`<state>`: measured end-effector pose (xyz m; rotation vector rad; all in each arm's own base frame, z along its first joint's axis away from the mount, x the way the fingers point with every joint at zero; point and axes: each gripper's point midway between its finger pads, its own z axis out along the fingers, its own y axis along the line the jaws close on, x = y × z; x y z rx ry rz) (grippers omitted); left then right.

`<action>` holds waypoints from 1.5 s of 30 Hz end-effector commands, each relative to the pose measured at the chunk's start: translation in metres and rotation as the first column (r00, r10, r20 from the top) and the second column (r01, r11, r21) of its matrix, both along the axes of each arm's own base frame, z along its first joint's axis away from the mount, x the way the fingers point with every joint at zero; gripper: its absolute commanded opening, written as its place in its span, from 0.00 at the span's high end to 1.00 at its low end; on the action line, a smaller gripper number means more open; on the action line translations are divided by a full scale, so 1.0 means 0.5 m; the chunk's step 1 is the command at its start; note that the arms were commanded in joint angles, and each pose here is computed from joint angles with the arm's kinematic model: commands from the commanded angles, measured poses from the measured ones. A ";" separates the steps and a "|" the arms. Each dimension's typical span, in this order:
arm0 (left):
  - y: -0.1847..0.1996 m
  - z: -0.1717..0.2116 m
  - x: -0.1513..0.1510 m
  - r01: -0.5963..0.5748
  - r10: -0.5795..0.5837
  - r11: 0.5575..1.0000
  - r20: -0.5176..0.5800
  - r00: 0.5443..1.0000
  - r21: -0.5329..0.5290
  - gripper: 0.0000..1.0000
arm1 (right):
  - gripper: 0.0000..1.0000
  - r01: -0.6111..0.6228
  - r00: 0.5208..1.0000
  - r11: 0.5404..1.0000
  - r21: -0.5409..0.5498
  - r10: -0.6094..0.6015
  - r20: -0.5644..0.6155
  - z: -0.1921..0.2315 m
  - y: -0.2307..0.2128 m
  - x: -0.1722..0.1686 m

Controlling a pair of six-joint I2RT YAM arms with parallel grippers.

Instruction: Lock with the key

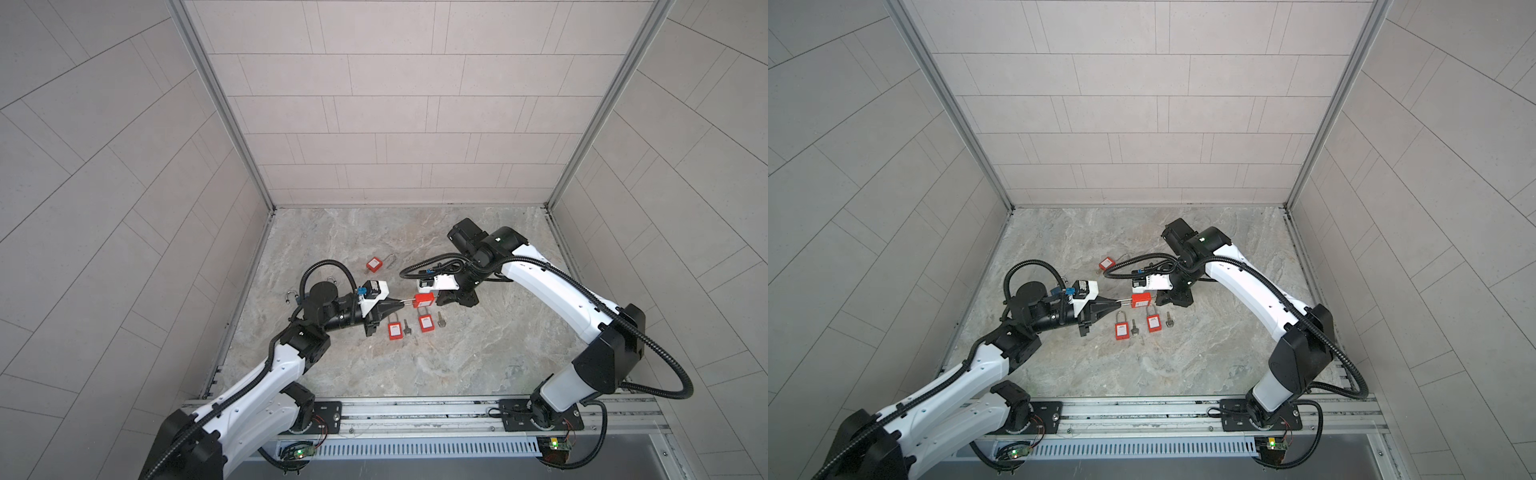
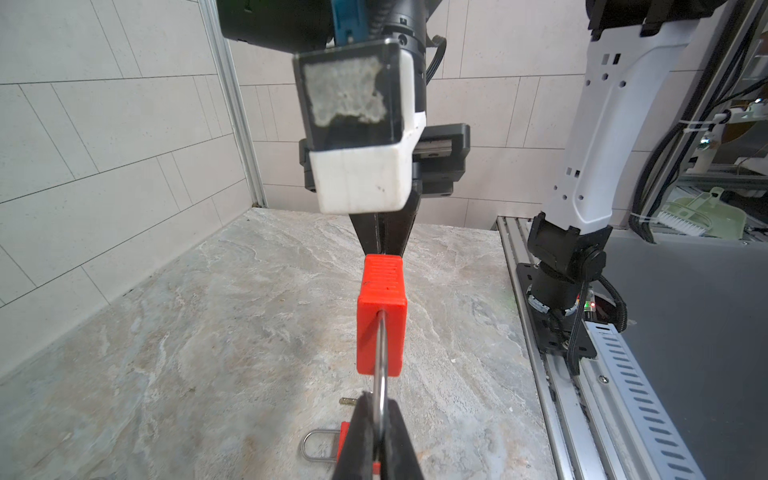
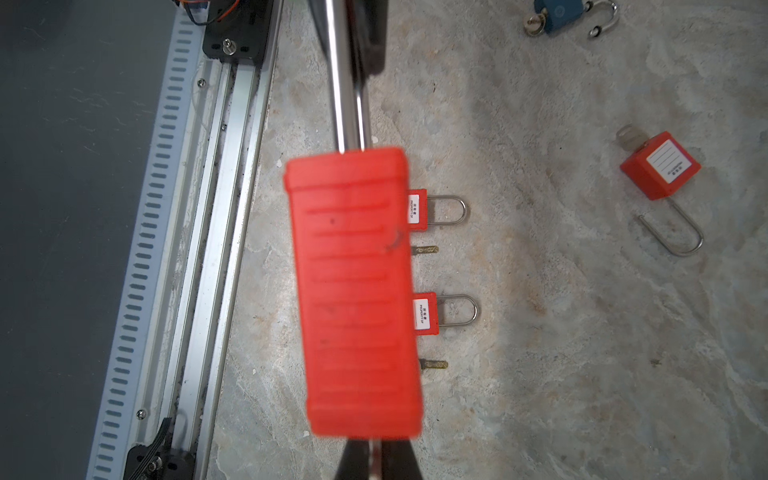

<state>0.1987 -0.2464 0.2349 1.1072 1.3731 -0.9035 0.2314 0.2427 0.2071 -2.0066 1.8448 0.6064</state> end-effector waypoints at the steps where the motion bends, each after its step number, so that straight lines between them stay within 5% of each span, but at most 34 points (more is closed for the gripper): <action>1: 0.014 0.000 -0.007 -0.025 0.024 1.000 0.054 0.998 0.018 1.00 | 1.00 0.043 0.998 0.995 -0.092 -0.046 -0.039 -0.030 -0.052 0.000; 27: 0.012 0.020 -0.009 0.016 -0.022 0.997 0.083 0.996 0.079 1.00 | 1.00 0.089 0.988 0.991 -0.100 -0.100 -0.115 -0.088 -0.088 -0.001; 45: -0.035 0.037 0.042 0.076 -0.076 0.997 -0.017 0.997 0.006 1.00 | 1.00 0.162 0.974 0.986 -0.038 -0.154 0.165 -0.064 -0.096 0.062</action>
